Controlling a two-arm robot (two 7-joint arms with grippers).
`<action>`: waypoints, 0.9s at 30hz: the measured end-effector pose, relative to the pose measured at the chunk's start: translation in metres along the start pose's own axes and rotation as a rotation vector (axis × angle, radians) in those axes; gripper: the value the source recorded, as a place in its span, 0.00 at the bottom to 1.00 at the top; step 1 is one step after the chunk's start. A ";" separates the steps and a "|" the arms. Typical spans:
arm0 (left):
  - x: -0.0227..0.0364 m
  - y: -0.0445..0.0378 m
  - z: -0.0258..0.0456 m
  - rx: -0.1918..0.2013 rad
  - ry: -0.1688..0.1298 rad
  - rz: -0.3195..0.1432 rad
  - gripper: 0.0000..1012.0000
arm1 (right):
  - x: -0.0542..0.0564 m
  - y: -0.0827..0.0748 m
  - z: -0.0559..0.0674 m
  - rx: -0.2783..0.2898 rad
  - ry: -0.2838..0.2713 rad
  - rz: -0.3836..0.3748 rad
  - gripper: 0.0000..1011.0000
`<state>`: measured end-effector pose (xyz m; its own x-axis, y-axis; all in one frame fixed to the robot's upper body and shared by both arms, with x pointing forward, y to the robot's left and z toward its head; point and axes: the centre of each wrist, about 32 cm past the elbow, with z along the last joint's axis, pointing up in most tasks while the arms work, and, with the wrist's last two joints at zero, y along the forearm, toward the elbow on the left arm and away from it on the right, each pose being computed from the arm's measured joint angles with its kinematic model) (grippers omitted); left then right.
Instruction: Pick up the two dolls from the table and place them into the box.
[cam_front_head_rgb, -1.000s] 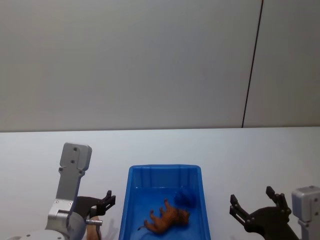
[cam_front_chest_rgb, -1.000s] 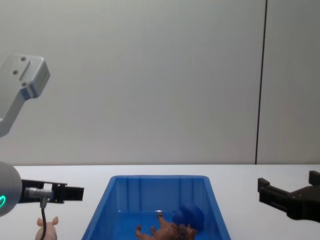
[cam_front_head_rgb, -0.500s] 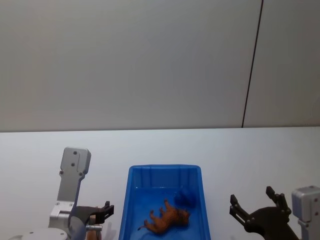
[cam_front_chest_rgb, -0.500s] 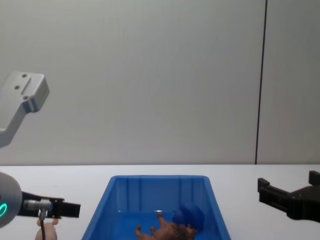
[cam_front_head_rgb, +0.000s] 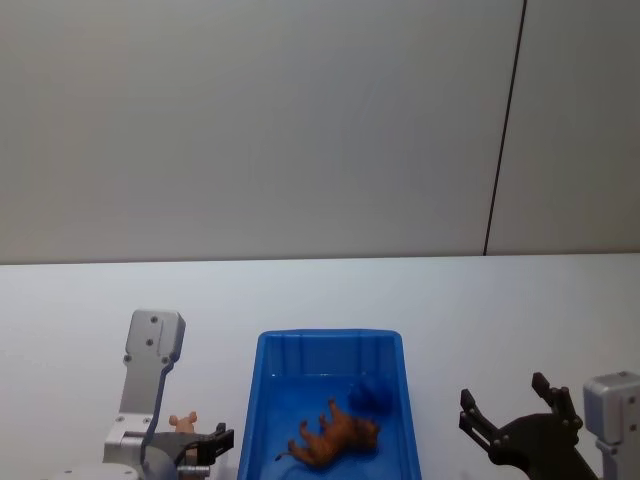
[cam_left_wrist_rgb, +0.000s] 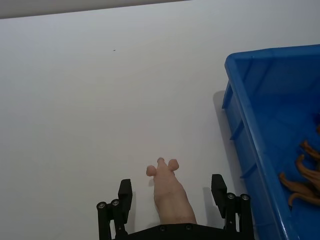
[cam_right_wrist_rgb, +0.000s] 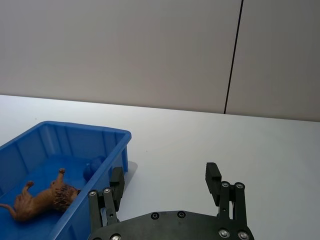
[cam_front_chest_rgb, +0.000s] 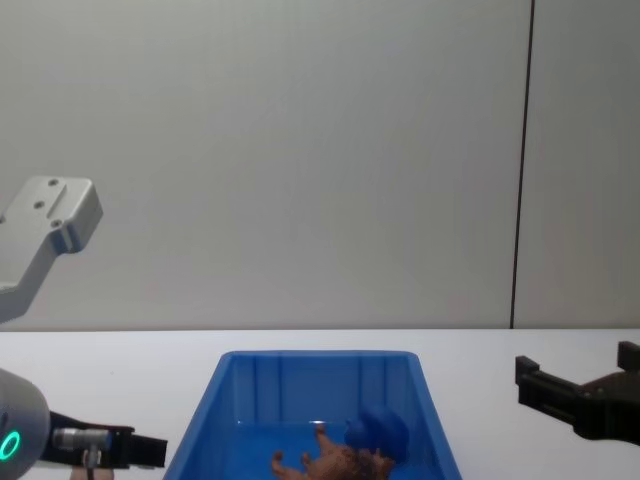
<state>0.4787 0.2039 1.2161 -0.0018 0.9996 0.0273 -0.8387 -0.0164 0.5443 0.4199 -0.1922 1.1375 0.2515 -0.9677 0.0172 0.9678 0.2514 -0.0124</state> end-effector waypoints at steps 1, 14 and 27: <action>-0.0001 -0.0001 -0.0002 0.003 0.002 -0.002 0.99 | 0.000 0.000 0.000 0.000 0.000 0.000 0.99; -0.0009 -0.0009 -0.0023 0.027 0.020 -0.014 0.69 | 0.000 0.000 0.000 0.000 0.000 0.000 0.99; -0.0010 -0.0011 -0.0027 0.033 0.025 -0.017 0.35 | 0.000 0.000 0.000 0.000 0.000 0.000 0.99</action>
<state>0.4782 0.2029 1.2133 -0.0021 1.0000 -0.0030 -0.8204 0.0000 0.5717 0.4199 -0.1923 1.1375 0.2514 -0.9677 0.0172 0.9678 0.2512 -0.0124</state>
